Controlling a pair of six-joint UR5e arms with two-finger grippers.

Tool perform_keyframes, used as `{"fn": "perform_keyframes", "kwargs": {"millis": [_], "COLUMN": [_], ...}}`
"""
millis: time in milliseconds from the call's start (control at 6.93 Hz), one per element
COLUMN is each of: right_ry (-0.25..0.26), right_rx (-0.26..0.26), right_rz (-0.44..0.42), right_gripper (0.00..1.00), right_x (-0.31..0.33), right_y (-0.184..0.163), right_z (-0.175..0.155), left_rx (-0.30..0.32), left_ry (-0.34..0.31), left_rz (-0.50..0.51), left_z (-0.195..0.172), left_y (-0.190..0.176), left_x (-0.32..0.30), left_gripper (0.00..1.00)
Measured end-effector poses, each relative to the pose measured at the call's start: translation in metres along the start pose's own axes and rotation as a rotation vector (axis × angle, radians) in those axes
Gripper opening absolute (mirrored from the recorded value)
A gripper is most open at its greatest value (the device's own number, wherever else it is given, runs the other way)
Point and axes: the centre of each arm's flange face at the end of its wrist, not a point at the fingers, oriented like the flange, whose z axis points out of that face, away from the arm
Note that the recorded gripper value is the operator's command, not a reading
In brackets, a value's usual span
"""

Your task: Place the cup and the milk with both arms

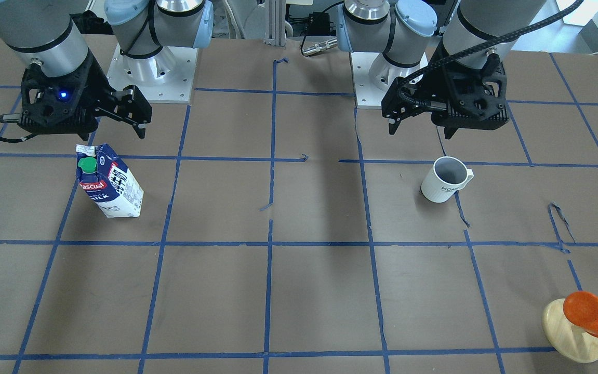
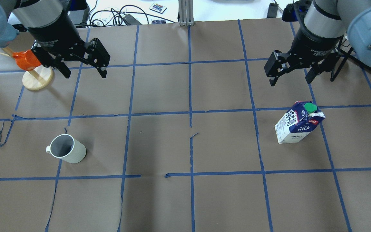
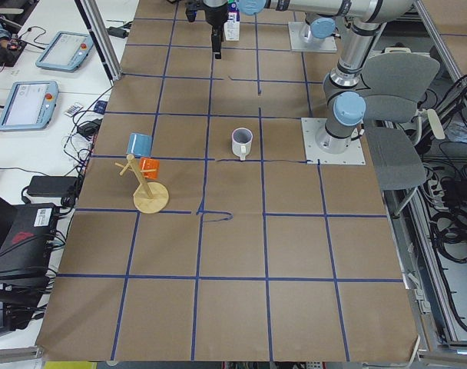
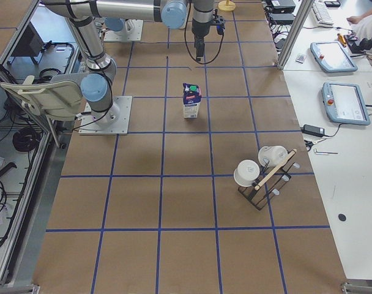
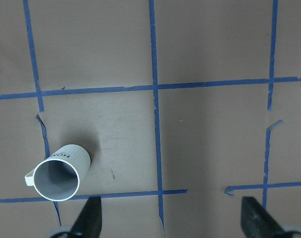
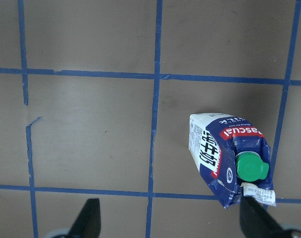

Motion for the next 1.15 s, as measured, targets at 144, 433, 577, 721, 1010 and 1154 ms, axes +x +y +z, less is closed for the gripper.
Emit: {"fn": "perform_keyframes", "kwargs": {"millis": [144,433,577,721,1010,1154], "right_ry": [-0.001,-0.002,-0.003,-0.002,0.008,0.015], "right_rx": [-0.006,-0.022,-0.024,-0.027,-0.043,-0.052], "right_rz": [-0.001,-0.004,-0.004,-0.005,-0.007,-0.009], "right_gripper": [1.0,1.0,1.0,1.0,1.0,1.0], "right_x": [-0.001,-0.003,-0.004,-0.004,-0.001,0.003], "right_y": [0.003,0.009,0.01,0.012,0.006,0.002], "right_z": [-0.001,-0.003,-0.004,-0.004,0.006,0.011], "left_rx": [0.002,0.006,0.01,0.015,0.022,0.015], "left_ry": [-0.001,-0.002,-0.003,-0.001,-0.001,-0.003], "left_rz": [0.005,0.005,0.004,0.004,-0.001,-0.006], "left_z": [0.0,-0.003,-0.005,-0.006,-0.01,-0.009], "left_y": [0.003,0.007,0.008,0.009,0.01,0.01], "left_x": [0.002,0.0,0.0,-0.001,-0.002,-0.006], "left_gripper": [1.0,1.0,1.0,1.0,1.0,1.0]}}
